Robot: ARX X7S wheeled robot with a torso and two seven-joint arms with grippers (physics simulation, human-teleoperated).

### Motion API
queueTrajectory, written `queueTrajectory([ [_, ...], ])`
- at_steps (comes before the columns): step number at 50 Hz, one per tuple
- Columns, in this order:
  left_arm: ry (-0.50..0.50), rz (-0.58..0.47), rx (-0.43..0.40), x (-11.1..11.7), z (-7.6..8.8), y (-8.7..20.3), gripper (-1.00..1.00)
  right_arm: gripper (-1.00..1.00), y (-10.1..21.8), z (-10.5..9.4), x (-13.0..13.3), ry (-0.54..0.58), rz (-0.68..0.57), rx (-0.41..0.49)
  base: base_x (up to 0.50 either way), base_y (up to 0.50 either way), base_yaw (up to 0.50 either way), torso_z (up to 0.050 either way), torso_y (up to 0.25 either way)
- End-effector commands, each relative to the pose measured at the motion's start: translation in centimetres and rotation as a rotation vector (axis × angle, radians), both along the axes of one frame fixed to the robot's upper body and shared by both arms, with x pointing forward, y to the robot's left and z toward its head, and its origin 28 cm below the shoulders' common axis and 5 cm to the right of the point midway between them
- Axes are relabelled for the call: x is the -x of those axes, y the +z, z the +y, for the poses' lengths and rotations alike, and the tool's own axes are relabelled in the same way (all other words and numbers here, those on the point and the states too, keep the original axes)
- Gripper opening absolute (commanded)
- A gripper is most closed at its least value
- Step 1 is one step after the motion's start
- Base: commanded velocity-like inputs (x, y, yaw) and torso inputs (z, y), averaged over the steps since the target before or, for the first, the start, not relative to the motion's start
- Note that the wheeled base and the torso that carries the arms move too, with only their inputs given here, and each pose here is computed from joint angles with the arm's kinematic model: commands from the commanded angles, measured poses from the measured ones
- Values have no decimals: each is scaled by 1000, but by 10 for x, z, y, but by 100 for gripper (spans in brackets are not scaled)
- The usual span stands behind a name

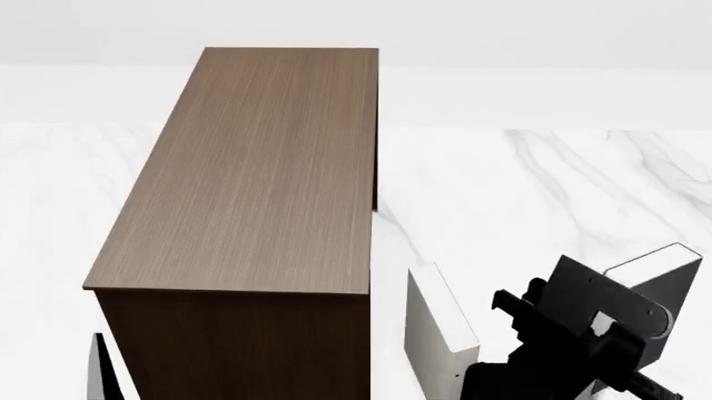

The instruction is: Pick up the book in the middle and place it on the cabinet shelf.

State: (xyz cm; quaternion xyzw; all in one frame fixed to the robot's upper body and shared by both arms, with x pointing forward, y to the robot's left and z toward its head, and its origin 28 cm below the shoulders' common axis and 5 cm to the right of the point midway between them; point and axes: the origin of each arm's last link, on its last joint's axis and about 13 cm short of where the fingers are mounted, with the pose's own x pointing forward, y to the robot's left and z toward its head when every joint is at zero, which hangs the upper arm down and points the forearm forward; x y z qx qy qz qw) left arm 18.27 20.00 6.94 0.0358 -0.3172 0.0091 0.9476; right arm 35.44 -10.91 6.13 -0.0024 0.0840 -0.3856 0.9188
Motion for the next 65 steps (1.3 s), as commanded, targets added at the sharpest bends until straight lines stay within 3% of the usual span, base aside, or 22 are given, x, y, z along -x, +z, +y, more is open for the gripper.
queueTrajectory([
  [1, 3, -1, 0, 0, 0, 1, 100, -100, 58, 1, 8, 25, -197, 173, 0, 0, 0, 0, 0],
  [10, 3, -3, 0, 0, 0, 1, 100, -100, 102, 2, 21, 46, -315, 231, 0, 0, 0, 0, 1],
  [29, 0, -8, -3, 1, 0, 1, 100, -100, 164, 12, 47, 168, -521, 195, 0, 0, 0, 0, 2],
  [36, -3, -9, -5, 1, -1, 2, 100, -100, 186, 18, 61, 322, -630, 71, 0, 0, 0, 0, 1],
  [40, -5, -10, -5, 1, -1, 1, 100, -100, 198, 26, 71, 459, -696, 98, 0, 0, 0, 0, 0],
  [44, -8, -11, -5, 1, -1, 1, 100, -100, 205, 30, 77, 591, -729, 49, 0, 0, 0, 0, 3],
  [63, -17, -9, -7, 3, -2, 2, 100, -100, 233, 44, 101, 804, -886, -52, 0, 0, 0, 0, 2],
  [65, -18, -9, -7, 4, -2, 2, 100, -100, 235, 45, 103, 842, -887, -93, 0, 0, 0, 0, 0],
])
